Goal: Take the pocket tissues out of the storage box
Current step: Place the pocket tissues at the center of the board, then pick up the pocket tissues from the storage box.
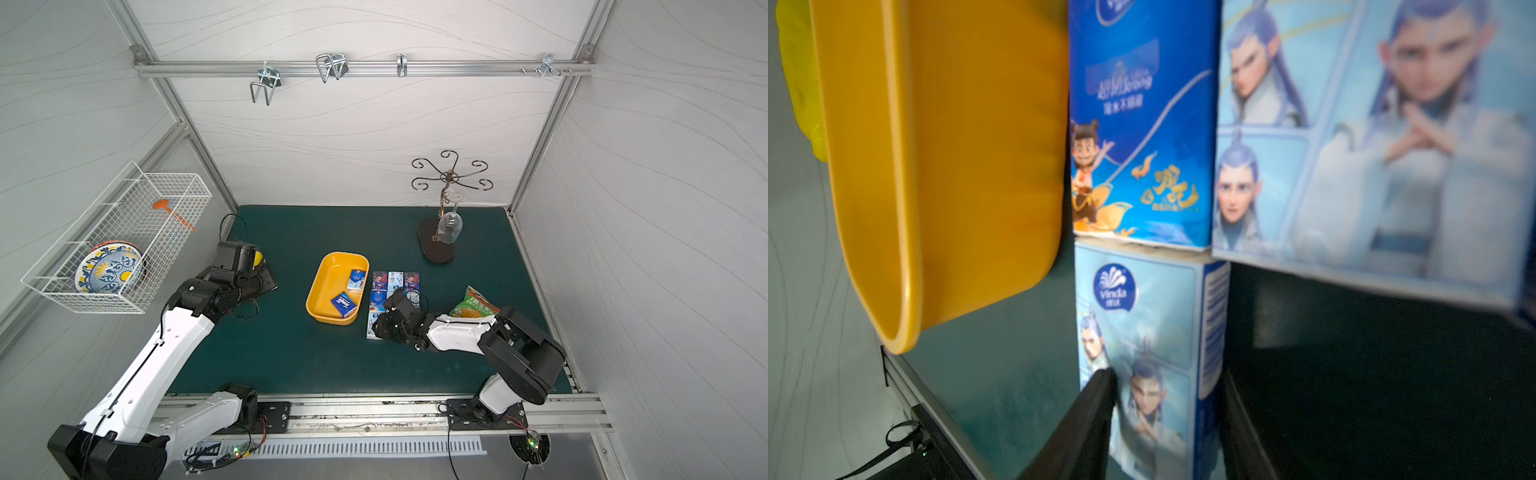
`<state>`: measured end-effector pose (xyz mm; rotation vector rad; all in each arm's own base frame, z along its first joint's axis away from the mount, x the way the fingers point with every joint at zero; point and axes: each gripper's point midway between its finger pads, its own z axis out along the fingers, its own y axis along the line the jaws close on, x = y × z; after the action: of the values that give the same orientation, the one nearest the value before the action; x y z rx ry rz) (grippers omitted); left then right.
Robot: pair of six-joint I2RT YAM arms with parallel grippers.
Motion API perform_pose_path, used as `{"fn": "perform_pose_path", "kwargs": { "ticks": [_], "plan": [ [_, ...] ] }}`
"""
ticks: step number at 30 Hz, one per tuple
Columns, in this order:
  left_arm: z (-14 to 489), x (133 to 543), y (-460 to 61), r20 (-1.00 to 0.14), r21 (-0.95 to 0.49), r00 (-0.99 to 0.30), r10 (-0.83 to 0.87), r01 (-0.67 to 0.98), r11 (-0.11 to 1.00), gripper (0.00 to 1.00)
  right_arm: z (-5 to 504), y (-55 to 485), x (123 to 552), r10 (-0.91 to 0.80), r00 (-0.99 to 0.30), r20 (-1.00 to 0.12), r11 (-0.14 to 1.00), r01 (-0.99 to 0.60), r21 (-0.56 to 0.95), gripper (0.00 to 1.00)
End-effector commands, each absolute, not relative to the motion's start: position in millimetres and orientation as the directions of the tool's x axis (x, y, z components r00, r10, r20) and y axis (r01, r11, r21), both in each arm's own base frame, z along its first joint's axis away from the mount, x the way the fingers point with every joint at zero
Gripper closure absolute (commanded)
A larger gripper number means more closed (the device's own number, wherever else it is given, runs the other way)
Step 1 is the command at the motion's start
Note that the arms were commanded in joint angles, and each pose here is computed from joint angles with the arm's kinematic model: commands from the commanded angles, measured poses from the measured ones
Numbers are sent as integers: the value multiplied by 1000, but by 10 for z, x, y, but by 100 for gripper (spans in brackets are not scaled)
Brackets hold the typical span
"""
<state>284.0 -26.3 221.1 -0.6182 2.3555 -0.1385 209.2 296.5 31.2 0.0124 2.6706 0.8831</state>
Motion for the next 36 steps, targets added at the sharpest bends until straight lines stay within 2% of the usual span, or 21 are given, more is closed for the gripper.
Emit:
{"fn": "perform_pose_path", "kwargs": {
  "ticks": [1, 5, 11, 18, 24, 30, 36],
  "plan": [
    [2367, 2911, -239, -636, -287, -606, -478, -390, 875, 54, 112, 2715, 1992, 83, -959, -270, 871, -61, 488, 48],
    [2373, 2912, -239, -637, -286, -605, -478, -390, 875, 54, 253, 2730, 1998, 67, -950, -303, 873, -91, 479, 42],
    [2387, 2906, -239, -637, -289, -604, -479, -390, 874, 54, 561, 2714, 2023, 51, -928, -369, 872, -139, 470, 39],
    [2368, 2918, -244, -632, -289, -607, -482, -393, 873, 54, 1018, 2661, 2152, -43, -857, -514, 905, -251, 343, 38],
    [2273, 2942, -259, -617, -279, -623, -481, -398, 874, 54, 1473, 2931, 2468, -176, -785, -594, 905, -367, 217, 37],
    [2150, 2954, -305, -596, -266, -650, -472, -395, 879, 54, 1552, 3429, 2825, -311, -752, -581, 888, -447, 104, 37],
    [2059, 2986, -362, -580, -253, -675, -456, -383, 889, 55, 1304, 3808, 3035, -366, -748, -553, 891, -453, 23, 37]
  ]
}}
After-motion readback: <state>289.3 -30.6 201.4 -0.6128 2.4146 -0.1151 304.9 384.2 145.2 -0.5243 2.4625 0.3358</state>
